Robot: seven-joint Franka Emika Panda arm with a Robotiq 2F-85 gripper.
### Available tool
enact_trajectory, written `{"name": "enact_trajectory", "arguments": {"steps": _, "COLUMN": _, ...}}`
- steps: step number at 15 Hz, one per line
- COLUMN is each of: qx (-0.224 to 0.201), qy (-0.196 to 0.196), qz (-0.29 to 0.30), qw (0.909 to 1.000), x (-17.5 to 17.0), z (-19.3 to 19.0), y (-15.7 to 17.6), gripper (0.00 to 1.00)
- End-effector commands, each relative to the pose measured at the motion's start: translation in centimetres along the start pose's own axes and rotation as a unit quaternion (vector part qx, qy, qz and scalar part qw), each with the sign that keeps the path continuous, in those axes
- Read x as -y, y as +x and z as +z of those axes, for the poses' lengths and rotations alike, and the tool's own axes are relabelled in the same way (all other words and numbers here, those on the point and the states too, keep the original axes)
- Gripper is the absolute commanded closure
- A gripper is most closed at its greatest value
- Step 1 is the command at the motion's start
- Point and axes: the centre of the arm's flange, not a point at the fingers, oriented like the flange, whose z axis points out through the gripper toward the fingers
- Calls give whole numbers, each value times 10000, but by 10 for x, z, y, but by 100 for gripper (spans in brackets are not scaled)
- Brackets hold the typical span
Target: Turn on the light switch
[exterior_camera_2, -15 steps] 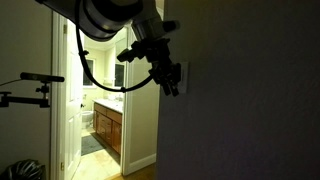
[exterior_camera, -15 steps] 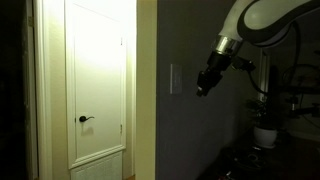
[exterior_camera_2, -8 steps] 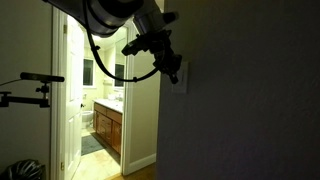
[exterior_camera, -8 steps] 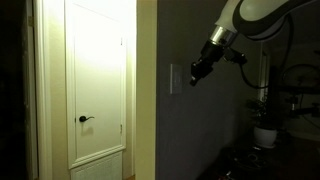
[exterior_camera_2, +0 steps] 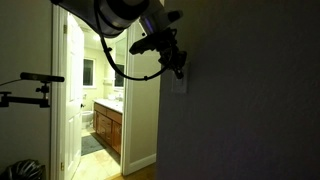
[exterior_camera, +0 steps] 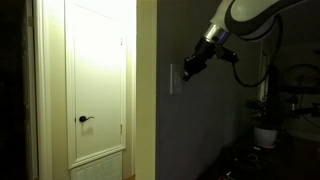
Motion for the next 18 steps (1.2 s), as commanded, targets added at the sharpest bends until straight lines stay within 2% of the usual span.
{"name": "enact_trajectory", "arguments": {"steps": 1, "qx": -153, "qy": 93, "qz": 202, "qw": 9996, "x": 2, "z": 9, "y": 15, "gripper": 94}}
{"name": "enact_trajectory", "arguments": {"steps": 10, "qx": -180, "qy": 163, "qz": 297, "qw": 9993, "x": 2, "z": 15, "y": 22, "gripper": 94}}
{"name": "enact_trajectory", "arguments": {"steps": 18, "qx": -72, "qy": 37, "qz": 181, "qw": 9998, "x": -2, "z": 5, "y": 3, "gripper": 95}}
